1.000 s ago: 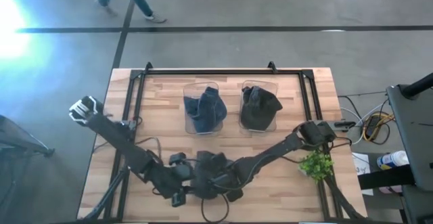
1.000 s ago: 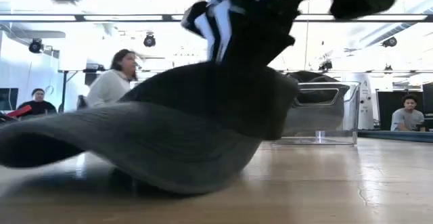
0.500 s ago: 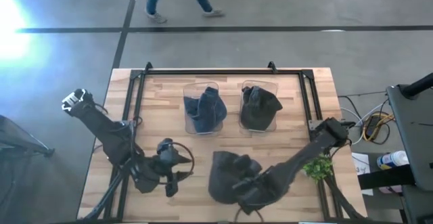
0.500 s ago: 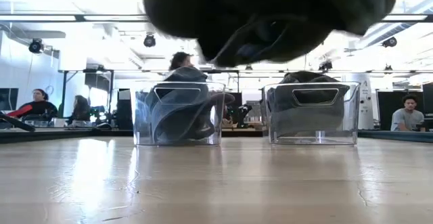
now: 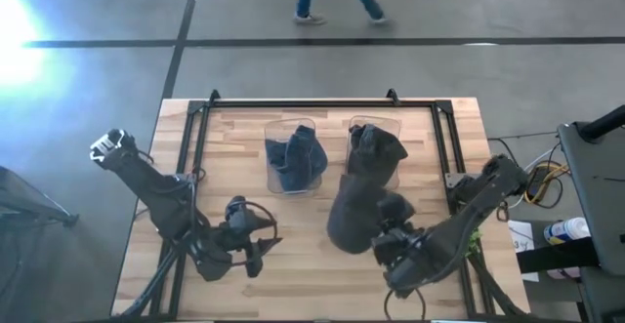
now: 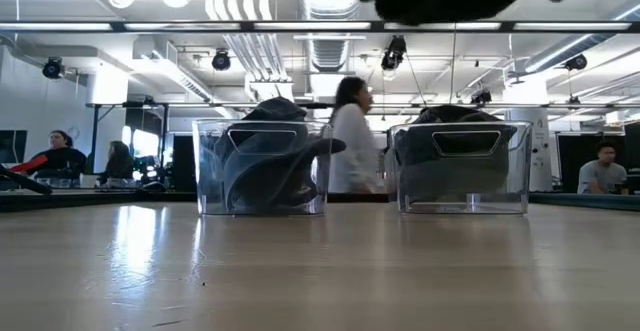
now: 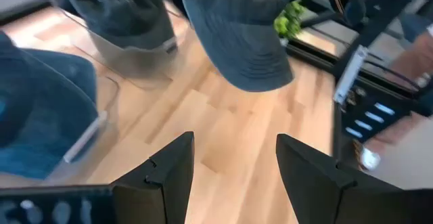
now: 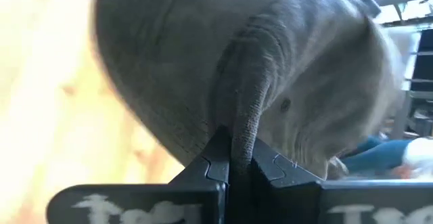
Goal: Pick & Place hat
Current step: Put the gray cap into the right transparent bin
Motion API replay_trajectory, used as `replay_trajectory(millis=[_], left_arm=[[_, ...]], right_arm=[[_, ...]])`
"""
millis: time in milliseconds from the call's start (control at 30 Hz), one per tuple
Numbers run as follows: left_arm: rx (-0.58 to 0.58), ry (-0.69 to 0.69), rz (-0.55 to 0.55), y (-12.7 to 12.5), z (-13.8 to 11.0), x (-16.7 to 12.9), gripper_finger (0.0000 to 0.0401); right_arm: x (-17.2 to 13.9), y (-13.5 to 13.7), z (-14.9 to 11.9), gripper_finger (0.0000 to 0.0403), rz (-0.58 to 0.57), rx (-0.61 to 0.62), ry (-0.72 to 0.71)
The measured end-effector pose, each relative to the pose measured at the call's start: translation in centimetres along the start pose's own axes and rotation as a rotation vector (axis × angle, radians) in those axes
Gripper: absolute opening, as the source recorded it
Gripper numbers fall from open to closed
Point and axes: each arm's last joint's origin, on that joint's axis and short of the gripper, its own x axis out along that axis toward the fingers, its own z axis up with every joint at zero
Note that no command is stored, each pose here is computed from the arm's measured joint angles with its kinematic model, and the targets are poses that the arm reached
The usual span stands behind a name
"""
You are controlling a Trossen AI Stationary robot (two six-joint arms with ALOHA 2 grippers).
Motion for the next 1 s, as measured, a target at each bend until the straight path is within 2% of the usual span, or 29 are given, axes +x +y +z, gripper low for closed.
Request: replay_trajectory(millis=[133,400,500,700,833,1000], left_arm=[[0.001,-0.04,0.044,0.0,-0.2,0.4,0.0202],[-0.017,-0.126,0.143,0.3,-0.8,1.4,0.0202],[-0.015,-0.131,0.175,0.9,-0.8,2.1,0.0202],[0.001,-0.066,0.219,2.8,-0.9,4.0,0.0202],[0.03,0.007,0.211,3.7,-0.4,5.2,0.0202],[0.091,0.01,0.226,4.5,0.5,6.1,0.0202]], right_arm=[[1.9,-1.5,-1.9,0.0011,-0.029,-0.04,0.084],[7.7,-6.0,-7.5,0.0012,-0.122,-0.03,0.315],[8.2,-7.7,-9.0,0.0012,-0.156,-0.053,0.323],[9.6,-9.6,-9.9,0.0013,-0.096,-0.213,0.296],[11.4,-10.2,-10.3,0.0013,-0.019,-0.242,0.323],[13.8,-10.4,-10.4,0.0013,-0.004,-0.241,0.332]])
